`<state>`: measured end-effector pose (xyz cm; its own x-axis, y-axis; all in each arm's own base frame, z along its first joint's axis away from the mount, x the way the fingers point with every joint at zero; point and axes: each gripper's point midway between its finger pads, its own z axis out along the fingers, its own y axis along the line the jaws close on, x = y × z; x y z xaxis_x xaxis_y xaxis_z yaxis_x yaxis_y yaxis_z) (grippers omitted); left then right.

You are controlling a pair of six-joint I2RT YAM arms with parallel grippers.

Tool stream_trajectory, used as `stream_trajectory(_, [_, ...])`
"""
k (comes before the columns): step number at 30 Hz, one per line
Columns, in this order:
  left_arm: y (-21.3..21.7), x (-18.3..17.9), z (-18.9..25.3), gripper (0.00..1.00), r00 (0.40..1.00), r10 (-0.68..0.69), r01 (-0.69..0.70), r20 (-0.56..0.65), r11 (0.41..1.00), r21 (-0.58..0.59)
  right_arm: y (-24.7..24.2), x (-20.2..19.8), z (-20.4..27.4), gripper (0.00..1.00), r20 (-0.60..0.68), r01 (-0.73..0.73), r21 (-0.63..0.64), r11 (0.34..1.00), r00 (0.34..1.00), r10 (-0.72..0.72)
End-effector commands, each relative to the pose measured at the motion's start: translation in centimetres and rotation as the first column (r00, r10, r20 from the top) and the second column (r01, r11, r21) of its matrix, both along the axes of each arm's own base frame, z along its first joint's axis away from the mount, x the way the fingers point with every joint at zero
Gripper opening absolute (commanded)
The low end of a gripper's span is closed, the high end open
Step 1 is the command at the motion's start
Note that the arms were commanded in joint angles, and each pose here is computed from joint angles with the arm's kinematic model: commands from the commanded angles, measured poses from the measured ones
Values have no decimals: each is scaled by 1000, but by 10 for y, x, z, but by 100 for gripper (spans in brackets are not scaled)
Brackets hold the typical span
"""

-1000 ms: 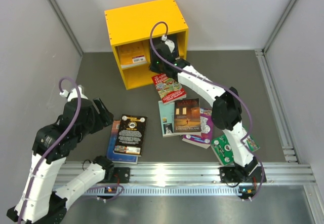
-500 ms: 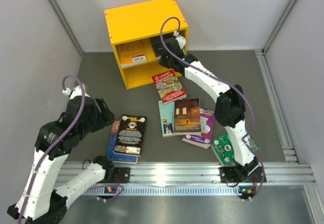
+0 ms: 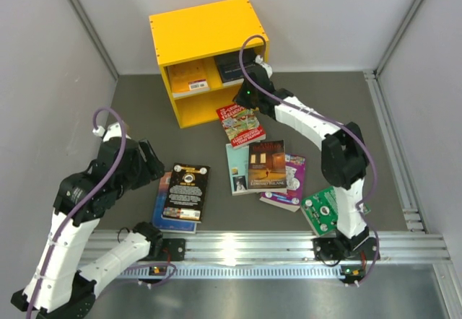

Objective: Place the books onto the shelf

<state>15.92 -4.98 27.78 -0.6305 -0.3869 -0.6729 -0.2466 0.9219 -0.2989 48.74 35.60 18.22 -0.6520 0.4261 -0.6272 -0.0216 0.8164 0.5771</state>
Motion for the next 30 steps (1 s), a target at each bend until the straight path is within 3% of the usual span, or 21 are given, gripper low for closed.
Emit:
stream_trajectory(1, [-3, 4, 4, 73, 999, -9, 9, 37, 1000, -21, -11, -22, 68, 2, 135, -72, 89, 993, 989, 59])
stream_trajectory(3, [-6, 5, 1, 73, 999, -18, 19, 31, 999, -29, -5, -48, 99, 12, 197, -193, 141, 971, 967, 164])
stream_trajectory(4, [-8, 6, 1, 73, 999, -24, 25, 34, 999, -33, -2, -63, 92, 21, 200, -261, 151, 954, 953, 229])
stream_trajectory(5, [-10, 7, 1, 73, 999, -28, 29, 37, 999, -37, 3, -75, 102, 36, 240, -323, 176, 930, 930, 278])
stream_trajectory(6, [-12, 8, 1, 73, 999, -33, 35, 39, 998, -43, 8, -93, 138, 77, 340, -400, 222, 889, 887, 314])
stream_trajectory(8, [-15, 11, -1, 73, 998, -43, 45, 41, 998, -50, 5, -108, 140, 99, 327, -395, 301, 868, 898, 295])
stream_trajectory(9, [-17, 12, -1, 73, 998, -51, 54, 43, 997, -55, 1, -113, 168, 100, 372, -390, 378, 839, 895, 248])
stream_trajectory(12, [-24, 17, -4, 72, 997, -68, 71, 45, 995, -68, -5, -111, 192, 100, 393, -359, 499, 789, 905, 163])
stream_trajectory(16, [-29, 18, -2, 72, 996, -78, 82, 48, 992, -93, 4, -92, 244, 100, 428, -354, 582, 732, 899, 94])
stream_trajectory(17, [-29, 17, -2, 72, 996, -75, 80, 52, 992, -96, 11, -79, 231, 100, 384, -321, 582, 747, 918, 96])
stream_trajectory(19, [-26, 15, 1, 72, 996, -63, 69, 67, 993, -100, 11, -67, 260, 100, 408, -302, 594, 746, 912, 44])
stream_trajectory(20, [-23, 13, 2, 72, 996, -55, 62, 71, 993, -102, 13, -56, 244, 100, 352, -243, 583, 775, 935, 28])
stream_trajectory(24, [-11, 4, 8, 72, 996, -11, 20, 88, 995, -95, 7, -33, 262, 100, 364, -152, 595, 789, 927, -96])
stream_trajectory(30, [9, -13, 13, 73, 991, 55, -44, 118, 994, -97, 25, -4, 249, 100, 278, -84, 602, 794, 954, -109])
